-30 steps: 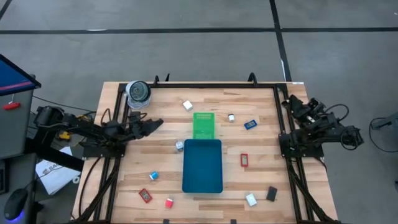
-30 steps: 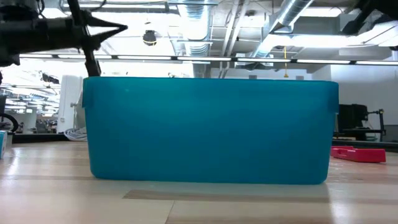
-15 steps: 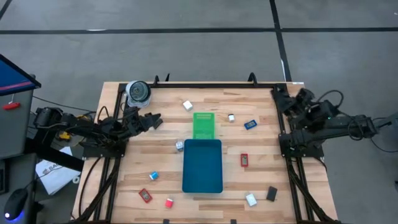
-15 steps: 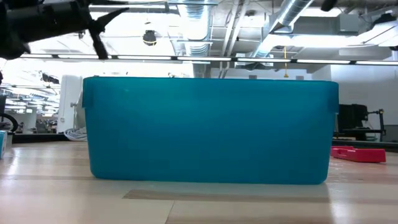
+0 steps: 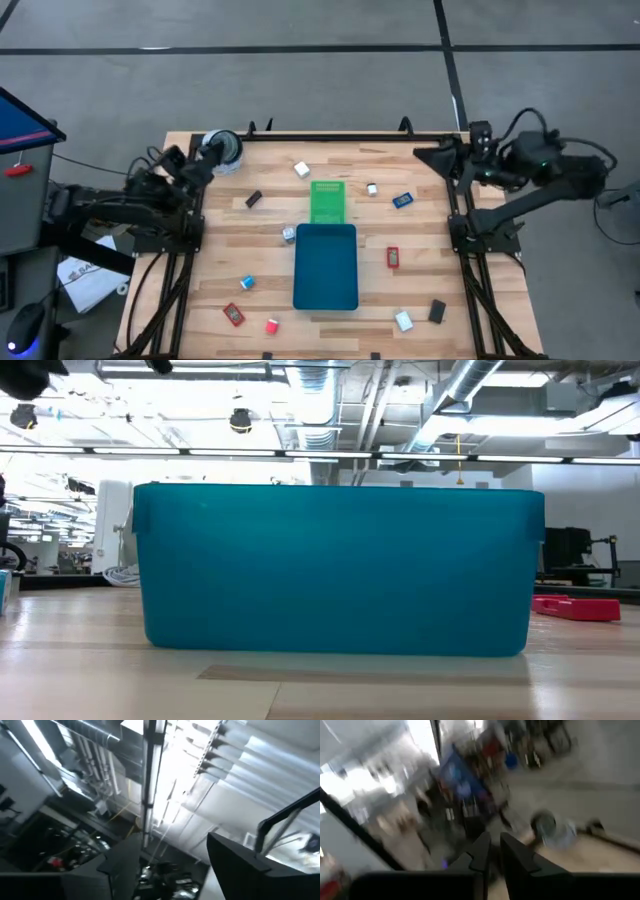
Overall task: Pick & Place Office items
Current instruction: Put the top red digital clock into the green bin
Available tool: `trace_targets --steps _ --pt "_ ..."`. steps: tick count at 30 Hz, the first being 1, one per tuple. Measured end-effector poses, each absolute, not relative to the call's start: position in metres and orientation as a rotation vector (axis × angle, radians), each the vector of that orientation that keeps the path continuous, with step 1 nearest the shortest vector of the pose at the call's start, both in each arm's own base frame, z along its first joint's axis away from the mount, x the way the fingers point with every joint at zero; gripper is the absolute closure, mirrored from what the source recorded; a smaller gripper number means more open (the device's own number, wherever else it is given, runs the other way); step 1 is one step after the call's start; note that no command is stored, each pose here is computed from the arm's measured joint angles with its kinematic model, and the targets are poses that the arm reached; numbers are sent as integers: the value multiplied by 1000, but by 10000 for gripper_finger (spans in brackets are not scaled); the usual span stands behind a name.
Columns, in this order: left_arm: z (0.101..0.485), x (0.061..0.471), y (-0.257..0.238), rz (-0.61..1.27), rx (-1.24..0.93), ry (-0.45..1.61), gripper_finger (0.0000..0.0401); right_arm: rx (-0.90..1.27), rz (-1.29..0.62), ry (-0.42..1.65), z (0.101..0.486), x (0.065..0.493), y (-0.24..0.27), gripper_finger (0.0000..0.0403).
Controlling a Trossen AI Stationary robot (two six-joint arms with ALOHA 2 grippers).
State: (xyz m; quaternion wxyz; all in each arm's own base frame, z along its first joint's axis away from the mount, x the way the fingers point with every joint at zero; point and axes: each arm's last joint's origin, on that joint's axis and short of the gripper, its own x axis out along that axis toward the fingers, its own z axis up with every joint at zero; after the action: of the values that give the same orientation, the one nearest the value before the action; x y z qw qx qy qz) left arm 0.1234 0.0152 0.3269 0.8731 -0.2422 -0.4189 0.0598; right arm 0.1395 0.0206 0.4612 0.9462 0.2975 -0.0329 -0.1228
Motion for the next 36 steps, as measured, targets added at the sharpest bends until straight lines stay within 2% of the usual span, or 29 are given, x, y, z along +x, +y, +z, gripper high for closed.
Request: trace_targets --steps 7,11,15,20,27,29,36 --pt "356 123 24 319 -420 -550 215 585 -386 358 467 148 28 367" --pt "370 123 28 407 -409 -434 234 695 -557 584 439 148 31 362" --pt "376 123 30 481 -411 -352 230 761 -694 779 406 146 43 340" --pt "377 130 32 515 -407 -282 211 900 -715 789 373 148 68 288" --pt "370 145 34 501 -400 -218 173 1065 -869 819 324 162 101 165" --pt "369 148 34 499 -392 -206 164 1094 -942 828 313 169 106 140" --pt "368 154 33 495 -321 -185 159 1154 -1147 849 281 203 117 128"
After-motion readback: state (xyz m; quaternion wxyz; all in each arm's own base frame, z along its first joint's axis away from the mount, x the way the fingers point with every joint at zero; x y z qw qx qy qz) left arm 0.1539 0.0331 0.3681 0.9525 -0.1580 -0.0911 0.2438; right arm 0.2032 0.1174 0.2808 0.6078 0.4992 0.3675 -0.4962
